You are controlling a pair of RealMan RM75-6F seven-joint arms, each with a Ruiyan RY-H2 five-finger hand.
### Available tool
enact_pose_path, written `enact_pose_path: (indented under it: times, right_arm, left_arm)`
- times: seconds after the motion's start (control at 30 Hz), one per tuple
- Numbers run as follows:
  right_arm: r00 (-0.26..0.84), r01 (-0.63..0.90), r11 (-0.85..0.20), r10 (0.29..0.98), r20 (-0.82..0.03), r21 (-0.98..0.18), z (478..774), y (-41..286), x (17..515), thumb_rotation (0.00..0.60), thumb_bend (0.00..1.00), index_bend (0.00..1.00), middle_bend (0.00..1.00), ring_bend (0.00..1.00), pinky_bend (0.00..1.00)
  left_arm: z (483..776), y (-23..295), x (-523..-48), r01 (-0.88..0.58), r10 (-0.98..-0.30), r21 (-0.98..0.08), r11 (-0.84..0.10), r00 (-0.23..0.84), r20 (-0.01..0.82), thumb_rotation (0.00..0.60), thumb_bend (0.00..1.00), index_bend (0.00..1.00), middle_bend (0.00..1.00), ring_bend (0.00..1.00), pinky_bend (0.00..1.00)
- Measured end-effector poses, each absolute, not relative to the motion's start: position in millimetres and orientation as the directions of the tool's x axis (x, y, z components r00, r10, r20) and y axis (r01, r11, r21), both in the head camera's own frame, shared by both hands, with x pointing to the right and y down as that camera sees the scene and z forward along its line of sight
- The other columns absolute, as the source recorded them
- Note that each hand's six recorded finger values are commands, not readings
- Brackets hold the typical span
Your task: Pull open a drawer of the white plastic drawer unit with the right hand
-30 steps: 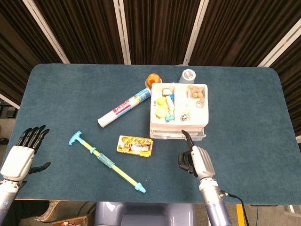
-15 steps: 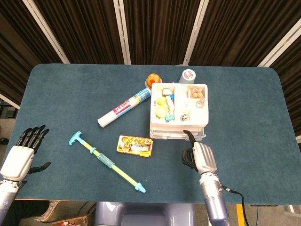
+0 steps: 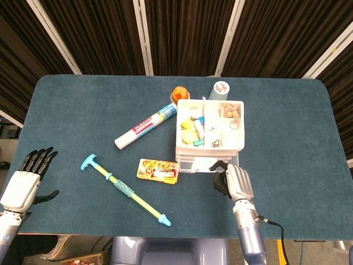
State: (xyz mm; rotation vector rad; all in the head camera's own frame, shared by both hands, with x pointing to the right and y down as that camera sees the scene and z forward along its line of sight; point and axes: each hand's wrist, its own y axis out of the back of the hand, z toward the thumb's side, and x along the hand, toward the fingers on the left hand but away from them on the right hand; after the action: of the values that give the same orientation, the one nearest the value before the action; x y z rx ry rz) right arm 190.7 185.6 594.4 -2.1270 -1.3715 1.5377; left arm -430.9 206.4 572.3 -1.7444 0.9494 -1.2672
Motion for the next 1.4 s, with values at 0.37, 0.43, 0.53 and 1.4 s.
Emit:
enact_pose_path:
  times: [0.37,0.43,0.53,1.4]
  right_arm:
    - [0.066,0.561,-0.584,0.738,-0.671,-0.587,591,197,191,0.6,0.7,0.49,0.91,0.9,0.97]
    - [0.074,0.562,-0.589,0.735,-0.674,-0.581,589,199,190,0.6,0.7,0.49,0.91,0.9,0.97]
    - [0.081,0.56,-0.595,0.732,-0.677,-0.576,588,202,189,0.6,0.7,0.49,0.91,0.9,0.97]
    - [0.115,0.509,-0.635,0.72,-0.685,-0.582,580,215,192,0.6,0.47,0.0,0.91,0.9,0.97]
  left_arm:
    - [572,206,-431,-0.129,-0.889,-0.893,-0.431,0.229,0.396,0.6,0.02,0.0,0.0,0.0,0.05]
    - [573,207,-431,-0.129,-0.89,-0.893,-0.431,0.228,0.396,0.6,0.02,0.0,0.0,0.0,0.05]
    - [572,207,-431,-0.128,-0.89,-0.894,-0.43,0.228,0.395,0.6,0.02,0.0,0.0,0.0,0.05]
    - [570,207,-430,-0.139,-0.893,-0.895,-0.423,0.228,0.387,0.6,0.02,0.0,0.0,0.0,0.05]
